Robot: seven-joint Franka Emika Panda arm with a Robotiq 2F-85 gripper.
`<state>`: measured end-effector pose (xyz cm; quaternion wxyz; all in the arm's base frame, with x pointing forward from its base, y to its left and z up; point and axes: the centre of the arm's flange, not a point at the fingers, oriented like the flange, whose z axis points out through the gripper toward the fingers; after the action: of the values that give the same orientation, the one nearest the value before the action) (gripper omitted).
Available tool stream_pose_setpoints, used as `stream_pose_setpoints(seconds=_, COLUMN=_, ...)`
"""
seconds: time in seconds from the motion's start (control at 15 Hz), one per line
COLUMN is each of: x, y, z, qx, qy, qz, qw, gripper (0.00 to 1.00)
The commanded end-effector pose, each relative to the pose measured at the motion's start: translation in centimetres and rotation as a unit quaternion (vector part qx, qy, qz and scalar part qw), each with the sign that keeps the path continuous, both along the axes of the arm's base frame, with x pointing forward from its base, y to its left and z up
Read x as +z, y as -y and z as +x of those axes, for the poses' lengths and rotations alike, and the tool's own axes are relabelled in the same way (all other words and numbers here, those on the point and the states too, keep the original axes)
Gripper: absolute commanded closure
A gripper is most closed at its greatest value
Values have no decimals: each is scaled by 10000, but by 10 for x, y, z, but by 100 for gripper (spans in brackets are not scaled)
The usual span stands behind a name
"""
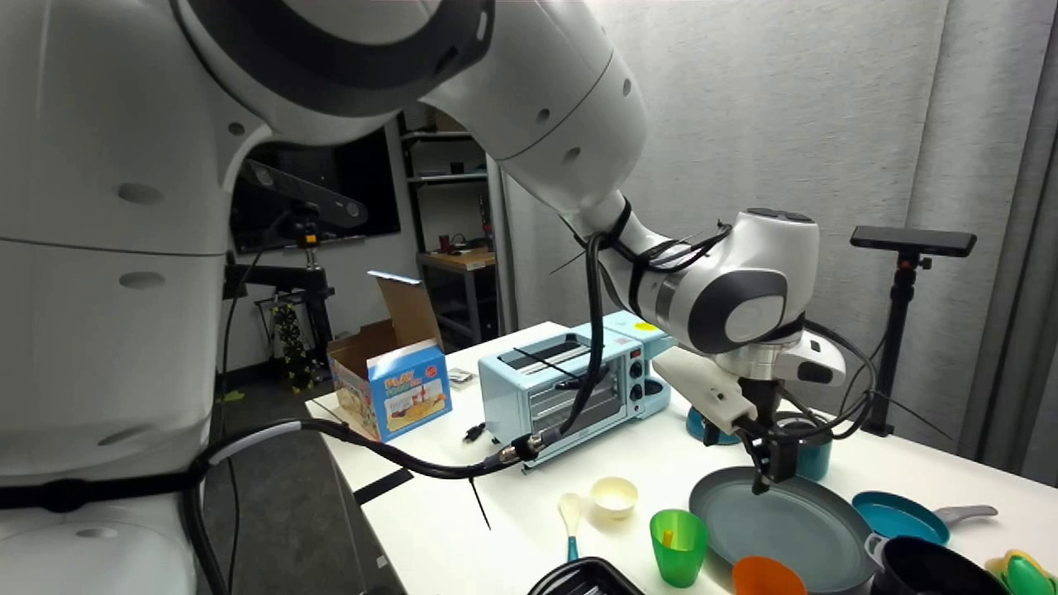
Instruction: Put the box in the pot
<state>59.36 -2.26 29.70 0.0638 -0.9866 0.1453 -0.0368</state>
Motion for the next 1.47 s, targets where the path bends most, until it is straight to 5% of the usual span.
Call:
stream_pose_setpoints(seconds=0.0, x=8, y=-19, z=-33, qx=106, qy=186, qz=-191, qw=9996, gripper=0)
stream_pose_setpoints(seconds=0.47, x=9, y=-39, z=-61, qx=304, qy=194, qz=-209, qw=9991, gripper=0)
stream_pose_setpoints(seconds=0.53, x=-2, y=-33, z=-41, qx=305, qy=97, qz=-121, qw=9994, gripper=0)
stream_pose_setpoints(seconds=1.4, x=1, y=-36, z=-48, qx=335, qy=95, qz=-117, qw=9993, gripper=0)
